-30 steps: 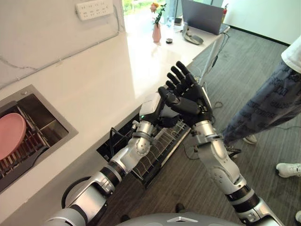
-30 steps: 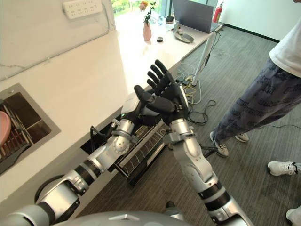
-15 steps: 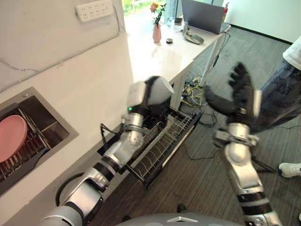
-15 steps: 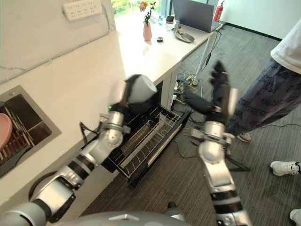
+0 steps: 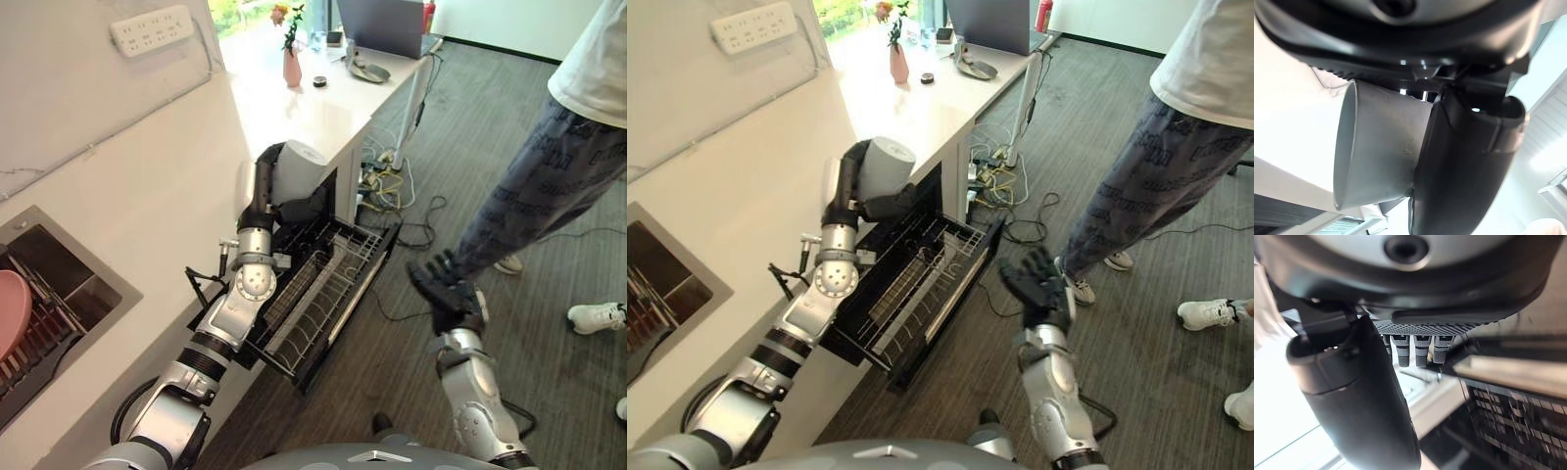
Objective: Place the dishes in the dishwasher.
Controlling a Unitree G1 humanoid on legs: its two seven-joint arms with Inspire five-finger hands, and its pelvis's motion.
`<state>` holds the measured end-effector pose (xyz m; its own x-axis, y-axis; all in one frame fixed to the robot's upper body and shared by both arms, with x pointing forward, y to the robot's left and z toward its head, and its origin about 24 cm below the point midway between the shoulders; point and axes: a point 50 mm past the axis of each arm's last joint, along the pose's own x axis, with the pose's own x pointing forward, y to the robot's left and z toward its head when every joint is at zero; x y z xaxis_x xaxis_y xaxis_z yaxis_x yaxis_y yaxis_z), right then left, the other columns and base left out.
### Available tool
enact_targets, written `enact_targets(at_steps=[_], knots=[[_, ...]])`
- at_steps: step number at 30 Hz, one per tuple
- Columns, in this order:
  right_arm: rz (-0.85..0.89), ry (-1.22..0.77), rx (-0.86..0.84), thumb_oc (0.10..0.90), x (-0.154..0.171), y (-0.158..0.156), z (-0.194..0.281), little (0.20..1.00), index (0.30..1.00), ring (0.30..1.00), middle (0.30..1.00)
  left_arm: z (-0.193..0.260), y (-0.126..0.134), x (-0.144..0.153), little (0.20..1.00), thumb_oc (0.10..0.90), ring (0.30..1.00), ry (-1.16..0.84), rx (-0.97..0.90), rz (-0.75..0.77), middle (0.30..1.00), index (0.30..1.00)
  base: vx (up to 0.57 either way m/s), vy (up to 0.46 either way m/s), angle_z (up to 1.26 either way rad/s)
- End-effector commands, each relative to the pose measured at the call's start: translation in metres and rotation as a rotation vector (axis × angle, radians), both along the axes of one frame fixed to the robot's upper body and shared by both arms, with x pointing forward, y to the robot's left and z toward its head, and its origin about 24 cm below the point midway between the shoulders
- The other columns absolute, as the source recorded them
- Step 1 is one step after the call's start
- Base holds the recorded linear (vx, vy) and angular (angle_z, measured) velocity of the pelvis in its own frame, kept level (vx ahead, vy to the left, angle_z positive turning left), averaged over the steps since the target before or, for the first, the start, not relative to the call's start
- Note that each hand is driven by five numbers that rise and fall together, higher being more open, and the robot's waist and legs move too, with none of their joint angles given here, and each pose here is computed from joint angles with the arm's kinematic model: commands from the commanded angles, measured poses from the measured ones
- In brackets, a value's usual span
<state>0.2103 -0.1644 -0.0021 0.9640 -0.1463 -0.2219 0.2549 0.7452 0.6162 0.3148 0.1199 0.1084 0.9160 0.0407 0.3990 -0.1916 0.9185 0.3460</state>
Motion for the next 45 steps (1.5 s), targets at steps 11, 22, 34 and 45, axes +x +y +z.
enact_targets(at_steps=[11, 22, 34, 45], knots=[[0.151, -0.716, 0.146, 0.8, 0.054, 0.022, 0.133, 0.9, 0.9, 0.9, 0.9, 0.061, -0.049, -0.002, 0.3, 0.4, 0.3, -0.244, -0.101, -0.344, 0.3, 0.3, 0.0, -0.006, 0.14], [0.207, -0.7, 0.129, 0.8, 0.058, 0.027, 0.138, 0.9, 0.9, 0.9, 0.9, 0.046, -0.055, -0.008, 0.3, 0.4, 0.3, -0.185, -0.037, -0.403, 0.3, 0.3, 0.0, -0.005, 0.03], [0.368, -0.576, -0.046, 0.8, 0.064, 0.046, 0.124, 0.9, 0.9, 0.9, 0.9, 0.048, -0.064, -0.006, 0.3, 0.4, 0.3, -0.182, 0.0, -0.427, 0.3, 0.3, 0.0, 0.001, 0.01], [0.402, -0.474, -0.08, 0.8, 0.076, 0.05, 0.106, 0.9, 0.9, 0.9, 0.9, 0.062, -0.073, -0.017, 0.3, 0.4, 0.3, -0.171, -0.134, -0.601, 0.3, 0.3, 0.0, 0.001, 0.01]])
